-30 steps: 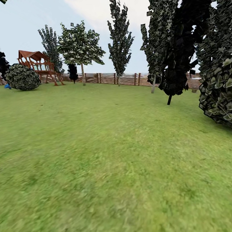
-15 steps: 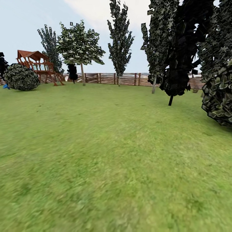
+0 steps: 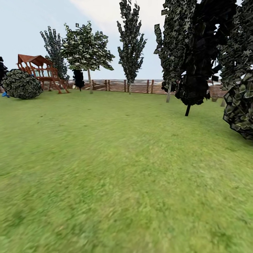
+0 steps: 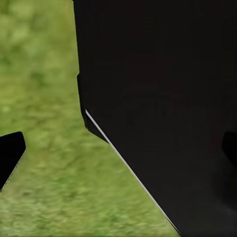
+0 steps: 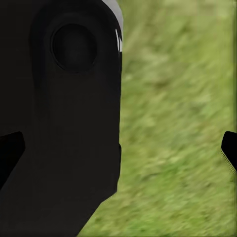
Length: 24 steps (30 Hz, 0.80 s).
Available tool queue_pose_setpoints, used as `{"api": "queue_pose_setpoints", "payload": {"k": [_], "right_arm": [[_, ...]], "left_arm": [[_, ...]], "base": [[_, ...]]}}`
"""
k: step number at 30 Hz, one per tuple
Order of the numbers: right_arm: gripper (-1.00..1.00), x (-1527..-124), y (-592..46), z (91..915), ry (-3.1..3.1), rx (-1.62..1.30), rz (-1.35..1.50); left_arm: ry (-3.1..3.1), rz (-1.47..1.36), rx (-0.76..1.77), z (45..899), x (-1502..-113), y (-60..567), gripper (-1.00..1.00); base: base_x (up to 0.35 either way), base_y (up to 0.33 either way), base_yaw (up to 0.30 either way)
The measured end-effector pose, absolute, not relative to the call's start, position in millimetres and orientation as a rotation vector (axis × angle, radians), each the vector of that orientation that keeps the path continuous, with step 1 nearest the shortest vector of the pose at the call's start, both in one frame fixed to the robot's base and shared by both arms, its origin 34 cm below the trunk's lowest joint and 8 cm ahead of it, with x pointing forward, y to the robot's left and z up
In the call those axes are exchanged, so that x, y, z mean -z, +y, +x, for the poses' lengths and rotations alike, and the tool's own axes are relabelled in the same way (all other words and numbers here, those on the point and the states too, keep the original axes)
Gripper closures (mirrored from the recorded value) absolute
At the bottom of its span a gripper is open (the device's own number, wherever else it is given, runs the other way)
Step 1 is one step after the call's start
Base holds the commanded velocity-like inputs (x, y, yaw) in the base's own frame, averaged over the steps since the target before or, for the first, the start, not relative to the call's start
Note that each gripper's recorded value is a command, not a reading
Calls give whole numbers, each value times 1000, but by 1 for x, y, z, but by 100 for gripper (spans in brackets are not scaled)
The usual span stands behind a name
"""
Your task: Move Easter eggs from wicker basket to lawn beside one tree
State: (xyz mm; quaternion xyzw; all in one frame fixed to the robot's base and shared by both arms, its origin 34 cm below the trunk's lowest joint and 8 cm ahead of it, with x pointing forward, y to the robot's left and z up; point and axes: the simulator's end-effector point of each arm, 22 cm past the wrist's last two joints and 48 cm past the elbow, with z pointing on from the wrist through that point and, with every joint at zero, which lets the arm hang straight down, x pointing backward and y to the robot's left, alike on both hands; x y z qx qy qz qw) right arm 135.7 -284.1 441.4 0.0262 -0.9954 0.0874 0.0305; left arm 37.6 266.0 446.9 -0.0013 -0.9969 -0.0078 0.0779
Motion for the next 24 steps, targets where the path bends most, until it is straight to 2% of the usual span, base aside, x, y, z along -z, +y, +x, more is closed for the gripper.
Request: {"api": "queue_pose_setpoints", "payload": {"k": [24], "right_arm": [[-100,-441,-284,136,-3068,-269,81]], "left_arm": [[-2986,-4,23,38,-447,266,-100]], "base": [[335,0,0]]}}
